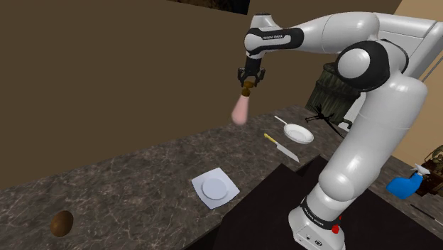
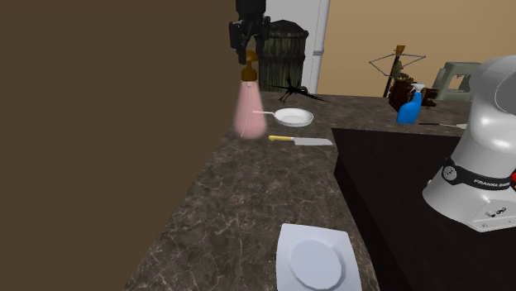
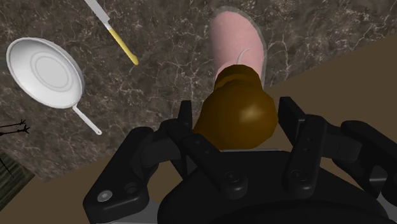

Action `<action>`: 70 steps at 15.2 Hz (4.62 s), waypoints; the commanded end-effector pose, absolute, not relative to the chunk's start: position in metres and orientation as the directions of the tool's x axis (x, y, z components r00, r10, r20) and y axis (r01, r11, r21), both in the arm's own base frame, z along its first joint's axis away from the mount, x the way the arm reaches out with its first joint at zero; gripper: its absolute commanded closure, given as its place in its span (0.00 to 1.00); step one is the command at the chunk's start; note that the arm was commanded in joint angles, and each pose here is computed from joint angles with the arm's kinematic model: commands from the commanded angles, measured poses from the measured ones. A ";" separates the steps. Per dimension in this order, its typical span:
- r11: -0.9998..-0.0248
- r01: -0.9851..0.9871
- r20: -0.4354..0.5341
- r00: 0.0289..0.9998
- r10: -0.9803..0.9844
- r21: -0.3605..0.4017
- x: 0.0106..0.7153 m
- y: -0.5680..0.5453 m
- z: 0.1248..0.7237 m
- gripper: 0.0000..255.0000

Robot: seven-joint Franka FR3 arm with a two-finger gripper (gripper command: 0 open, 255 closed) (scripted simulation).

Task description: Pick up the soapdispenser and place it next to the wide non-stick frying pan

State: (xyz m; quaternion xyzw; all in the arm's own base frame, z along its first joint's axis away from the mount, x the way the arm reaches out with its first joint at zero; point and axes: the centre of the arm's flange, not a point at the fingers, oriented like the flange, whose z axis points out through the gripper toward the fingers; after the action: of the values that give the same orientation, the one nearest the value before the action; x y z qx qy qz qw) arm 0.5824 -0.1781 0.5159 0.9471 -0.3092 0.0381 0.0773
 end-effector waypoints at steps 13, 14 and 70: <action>-0.797 -0.592 0.120 0.806 -0.580 0.123 0.581 -0.178 0.590 1.00; -0.797 -0.592 0.120 0.806 -0.580 0.123 0.581 -0.178 0.595 1.00; -0.797 -0.592 0.120 0.806 -0.580 0.123 0.342 -0.530 0.668 1.00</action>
State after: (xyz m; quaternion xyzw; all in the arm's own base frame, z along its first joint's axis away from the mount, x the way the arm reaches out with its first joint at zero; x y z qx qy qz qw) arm 0.3426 -0.5306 0.6721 0.9470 -0.3095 0.0377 0.0769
